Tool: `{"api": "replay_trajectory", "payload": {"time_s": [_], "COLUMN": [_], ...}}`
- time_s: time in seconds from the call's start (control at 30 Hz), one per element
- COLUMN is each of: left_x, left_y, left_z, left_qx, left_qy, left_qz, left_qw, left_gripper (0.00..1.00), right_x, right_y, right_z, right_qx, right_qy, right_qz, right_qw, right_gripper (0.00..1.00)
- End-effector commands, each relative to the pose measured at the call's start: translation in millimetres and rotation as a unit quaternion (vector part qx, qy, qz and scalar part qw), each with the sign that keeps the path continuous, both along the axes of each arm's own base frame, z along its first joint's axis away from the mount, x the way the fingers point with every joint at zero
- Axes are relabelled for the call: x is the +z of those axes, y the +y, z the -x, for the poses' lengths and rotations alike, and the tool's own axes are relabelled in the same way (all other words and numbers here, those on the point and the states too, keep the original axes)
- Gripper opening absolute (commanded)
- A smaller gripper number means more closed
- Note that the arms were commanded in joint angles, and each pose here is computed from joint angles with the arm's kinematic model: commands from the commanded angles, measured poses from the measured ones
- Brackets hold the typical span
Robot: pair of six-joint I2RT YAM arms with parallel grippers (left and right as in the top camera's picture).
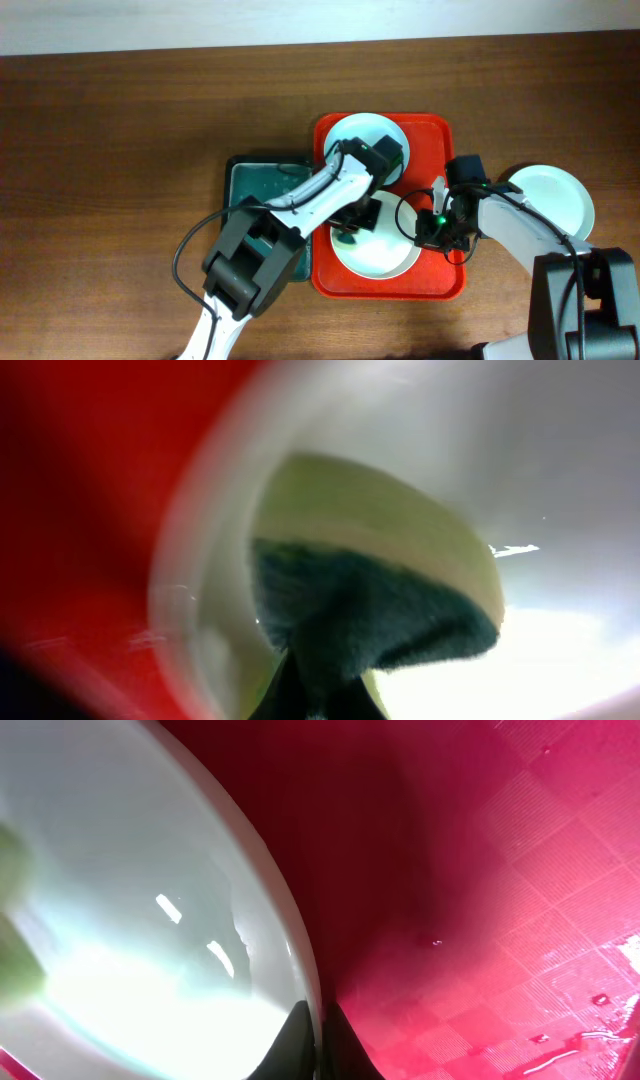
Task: Clean dirty plates on tray and stack at the side
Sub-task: 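Scrub the white plate with the sponge in the left gripper, then lift the white plate with the right gripper and tilt it over the black tray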
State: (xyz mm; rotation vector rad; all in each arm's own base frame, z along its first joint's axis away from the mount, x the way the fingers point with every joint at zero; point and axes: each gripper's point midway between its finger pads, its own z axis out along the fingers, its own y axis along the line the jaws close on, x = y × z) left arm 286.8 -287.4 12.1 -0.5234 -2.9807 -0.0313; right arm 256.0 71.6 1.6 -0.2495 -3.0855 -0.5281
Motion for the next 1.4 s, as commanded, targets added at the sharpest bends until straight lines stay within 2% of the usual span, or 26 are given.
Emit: {"api": "replay_trajectory", "payload": {"time_s": [0.0,0.07,0.2,0.3,0.37,0.43,0.5,0.63,0.7,0.77,0.8,0.87,0.9,1.0,1.1,1.13,1.17,1.27,1.37], "left_x": [7,14,94,161,191,199,189,122,66,44,41,49,54,83,126,141,152,181,195], "left_y": [40,38,25,48,84,116,137,158,155,153,152,149,147,140,153,166,178,220,278], "left_z": [-41,-41,-45,-49,-51,-50,-51,-51,-36,-27,-27,-30,-31,-37,-41,-41,-40,-36,-18], "left_qx": [0.016,0.017,0.027,0.052,0.075,0.092,0.109,0.128,0.130,0.132,0.132,0.135,0.138,0.164,0.204,0.221,0.234,0.270,0.337], "left_qy": [-0.077,-0.074,-0.101,-0.154,-0.187,-0.189,-0.172,-0.135,-0.103,-0.089,-0.087,-0.091,-0.091,-0.092,-0.114,-0.128,-0.140,-0.175,-0.186], "left_qz": [-0.090,-0.085,-0.024,0.006,-0.016,-0.057,-0.081,-0.108,-0.092,-0.080,-0.076,-0.067,-0.056,0.007,0.073,0.079,0.082,0.083,0.035], "left_qw": [0.993,0.993,0.994,0.987,0.979,0.976,0.976,0.977,0.982,0.984,0.984,0.984,0.985,0.982,0.970,0.963,0.958,0.943,0.922], "left_gripper": [0.00,0.00,0.00,0.00,0.00,0.00,0.00,0.00,0.00,0.02,0.11,0.56,0.63,0.68,0.82,0.92,0.98,1.00,0.99], "right_x": [-11,-11,-11,-11,-11,-11,-11,-11,-11,-11,-11,-11,-11,7,59,77,94,151,189], "right_y": [-9,-9,-9,-9,-9,-9,-9,-9,-9,-9,-9,-9,-9,-9,-7,-4,0,22,64], "right_z": [8,8,11,12,14,14,14,14,16,16,16,16,15,3,-17,-23,-28,-45,-57], "right_qx": [0.005,0.005,0.005,0.005,0.005,0.005,0.005,0.005,0.005,0.005,0.005,0.006,0.007,0.024,0.026,0.030,0.036,0.071,0.093], "right_qy": [0.014,0.014,0.019,0.023,0.026,0.026,0.026,0.027,0.030,0.031,0.030,0.029,0.027,0.011,-0.040,-0.064,-0.088,-0.160,-0.219], "right_qz": [0.029,0.029,0.028,0.028,0.028,0.028,0.028,0.028,0.029,0.029,0.029,0.029,0.029,0.028,0.027,0.028,0.026,0.031,0.047], "right_qw": [0.999,0.999,0.999,0.999,0.999,0.999,0.999,0.999,0.999,0.999,0.999,0.999,0.999,0.999,0.998,0.997,0.995,0.984,0.970], "right_gripper": [0.04,0.04,0.04,0.04,0.04,0.04,0.04,0.04,0.04,0.04,0.04,0.04,0.04,0.04,0.04,0.04,0.04,0.04,0.04]}}
